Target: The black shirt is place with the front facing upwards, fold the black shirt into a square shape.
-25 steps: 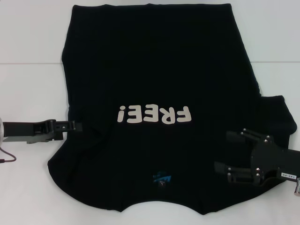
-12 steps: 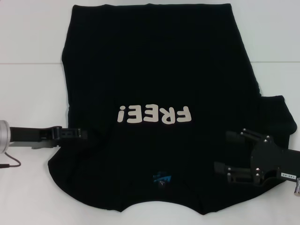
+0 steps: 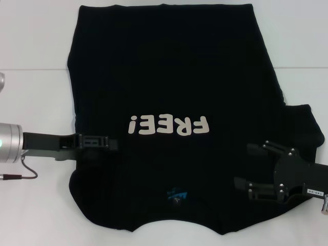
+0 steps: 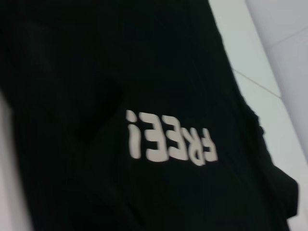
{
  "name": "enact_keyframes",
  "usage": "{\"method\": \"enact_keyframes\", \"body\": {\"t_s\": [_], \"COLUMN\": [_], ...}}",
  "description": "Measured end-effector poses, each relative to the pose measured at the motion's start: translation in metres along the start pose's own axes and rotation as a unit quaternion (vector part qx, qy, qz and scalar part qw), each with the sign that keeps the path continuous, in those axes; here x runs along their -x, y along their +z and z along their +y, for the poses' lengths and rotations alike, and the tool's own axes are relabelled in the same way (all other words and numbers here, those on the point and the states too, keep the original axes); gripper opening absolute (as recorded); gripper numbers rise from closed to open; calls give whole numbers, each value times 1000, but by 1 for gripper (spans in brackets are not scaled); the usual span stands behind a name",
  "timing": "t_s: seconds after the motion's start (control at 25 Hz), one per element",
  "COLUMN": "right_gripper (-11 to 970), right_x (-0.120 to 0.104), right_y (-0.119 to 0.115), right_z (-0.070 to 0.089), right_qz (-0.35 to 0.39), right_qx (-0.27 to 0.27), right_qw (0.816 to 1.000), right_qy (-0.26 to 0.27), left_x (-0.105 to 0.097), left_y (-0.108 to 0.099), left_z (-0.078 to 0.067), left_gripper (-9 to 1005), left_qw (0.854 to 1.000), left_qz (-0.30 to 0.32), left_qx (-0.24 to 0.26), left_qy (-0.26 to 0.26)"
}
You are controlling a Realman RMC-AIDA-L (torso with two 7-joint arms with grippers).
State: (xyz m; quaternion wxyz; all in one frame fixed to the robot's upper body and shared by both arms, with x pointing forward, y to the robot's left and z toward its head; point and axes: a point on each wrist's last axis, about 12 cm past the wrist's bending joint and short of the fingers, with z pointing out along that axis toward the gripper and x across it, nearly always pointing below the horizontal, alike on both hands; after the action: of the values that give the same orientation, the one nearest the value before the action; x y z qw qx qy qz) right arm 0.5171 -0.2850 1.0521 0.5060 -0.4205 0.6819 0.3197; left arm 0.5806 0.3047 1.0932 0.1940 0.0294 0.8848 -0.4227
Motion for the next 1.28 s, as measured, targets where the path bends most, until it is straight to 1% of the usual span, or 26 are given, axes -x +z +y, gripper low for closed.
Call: {"method": "enact_keyframes", "body": {"t_s": [0.2, 0.36, 0.44, 0.56, 0.6, 0.72, 0.84, 0.88, 0.92, 0.96, 1.08, 1.12, 1.2, 1.28], "right_gripper": [939, 939, 939, 939, 939, 939, 939, 939, 939, 939, 939, 939, 939, 939], "right_x": [0, 0, 0, -1, -1, -2, 0, 2, 2, 4, 14, 19, 29, 40], "right_y": [0, 0, 0, -1, -1, -5, -11, -17, -17, -20, -34, -39, -50, -61], "right_z": [0, 0, 0, -1, -2, -7, -16, -27, -27, -33, -56, -62, -75, -86], "right_qz": [0, 0, 0, 1, 2, -2, -14, -16, -16, -14, 7, 18, 41, 64], "right_qx": [0, 0, -1, -6, -10, -37, -73, -101, -101, -114, -149, -156, -168, -176], "right_qw": [1000, 1000, 1000, 1000, 1000, 999, 994, 987, 987, 982, 962, 953, 938, 921], "right_qy": [0, 0, 0, 1, 2, 20, 74, 125, 125, 148, 230, 258, 300, 342], "left_x": [-1, -5, -6, -8, -9, -13, -17, -20, -22, -26, -37, -42, -50, -58], "left_y": [2, 5, 3, -2, -4, -6, -10, -11, -13, -15, -17, -18, -19, -20], "left_z": [-5, -4, -4, -4, -4, -3, -2, -1, 0, 1, 1, 0, -1, -2], "left_gripper": [878, 877, 876, 875, 874, 873, 872, 872, 873, 873, 875, 876, 877, 878], "left_qw": [1000, 1000, 1000, 999, 997, 994, 986, 982, 977, 970, 952, 942, 929, 921], "left_qz": [11, 24, 24, 19, 15, -4, -34, -48, -65, -84, -121, -130, -137, -133], "left_qx": [-15, -14, -18, -33, -39, -51, -68, -74, -78, -83, -100, -108, -118, -121], "left_qy": [0, -3, 0, 39, 59, 96, 148, 169, 190, 212, 264, 290, 324, 345]}}
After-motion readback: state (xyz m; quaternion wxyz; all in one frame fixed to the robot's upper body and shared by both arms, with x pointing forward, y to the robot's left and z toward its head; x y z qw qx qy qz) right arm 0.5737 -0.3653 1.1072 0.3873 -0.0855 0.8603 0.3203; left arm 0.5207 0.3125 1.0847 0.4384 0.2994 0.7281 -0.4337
